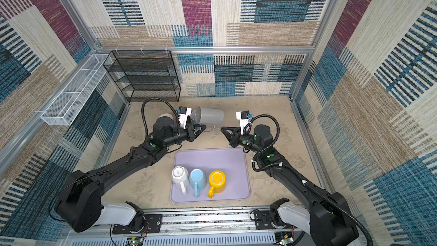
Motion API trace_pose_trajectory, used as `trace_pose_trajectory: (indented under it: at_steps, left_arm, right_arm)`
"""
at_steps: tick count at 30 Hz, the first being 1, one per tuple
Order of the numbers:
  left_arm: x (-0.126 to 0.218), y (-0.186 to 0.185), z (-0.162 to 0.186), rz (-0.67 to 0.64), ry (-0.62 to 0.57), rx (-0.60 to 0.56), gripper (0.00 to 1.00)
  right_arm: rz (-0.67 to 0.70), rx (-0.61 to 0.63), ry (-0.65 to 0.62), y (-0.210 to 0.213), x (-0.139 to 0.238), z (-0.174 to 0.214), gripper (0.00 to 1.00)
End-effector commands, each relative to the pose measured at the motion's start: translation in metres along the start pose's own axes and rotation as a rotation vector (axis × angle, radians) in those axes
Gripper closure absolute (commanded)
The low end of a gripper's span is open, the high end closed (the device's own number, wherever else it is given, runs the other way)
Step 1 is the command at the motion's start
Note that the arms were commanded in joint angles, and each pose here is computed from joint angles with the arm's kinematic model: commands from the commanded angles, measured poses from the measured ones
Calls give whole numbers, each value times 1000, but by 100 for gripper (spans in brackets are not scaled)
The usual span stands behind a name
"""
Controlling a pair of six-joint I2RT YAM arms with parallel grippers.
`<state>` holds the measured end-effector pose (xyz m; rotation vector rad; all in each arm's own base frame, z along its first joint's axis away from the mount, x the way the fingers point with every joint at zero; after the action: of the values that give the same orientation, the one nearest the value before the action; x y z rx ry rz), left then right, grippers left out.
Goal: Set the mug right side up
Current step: 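Carry the upright grey mug with the left gripper beside the blue polka-dot mug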
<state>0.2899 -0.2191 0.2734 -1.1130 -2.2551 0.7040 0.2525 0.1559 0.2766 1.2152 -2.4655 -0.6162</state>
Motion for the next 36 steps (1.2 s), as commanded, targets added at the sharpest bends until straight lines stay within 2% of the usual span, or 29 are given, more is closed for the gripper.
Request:
trace_pose_trajectory:
  at_steps: [1,8,17,28,36]
  left_arm:
    - [1,-5,-12,-77,-60,-91,100]
    - [-9,-9,-16,-296,-4,-133,100]
    - [-34,-9,-26,-495,101,-141,100]
    - [-81,5,-30,-610,284,-138,100]
    - [-105,16,-30,-668,358,-151,100]
  right_arm:
    - [50,8,-19,-2,1,-5,85]
    - [116,4,-15,-7,2,-7,85]
    - [182,-1,-7,-12,5,-7,85]
    - [226,-4,8,-14,9,-5,86]
    - [254,-1,22,-17,10,-3,85]
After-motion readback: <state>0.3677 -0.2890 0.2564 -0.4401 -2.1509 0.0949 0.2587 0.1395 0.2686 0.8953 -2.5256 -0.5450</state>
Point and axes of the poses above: each gripper's point midway between its finger pads, its own x axis back along the fingers, its own y axis along the line the jaws close on, z = x × y, the point moved 9 cm from there along x, back along the fingers, and after that the axes turned 3 degrees about x, right-handed, at the moved point
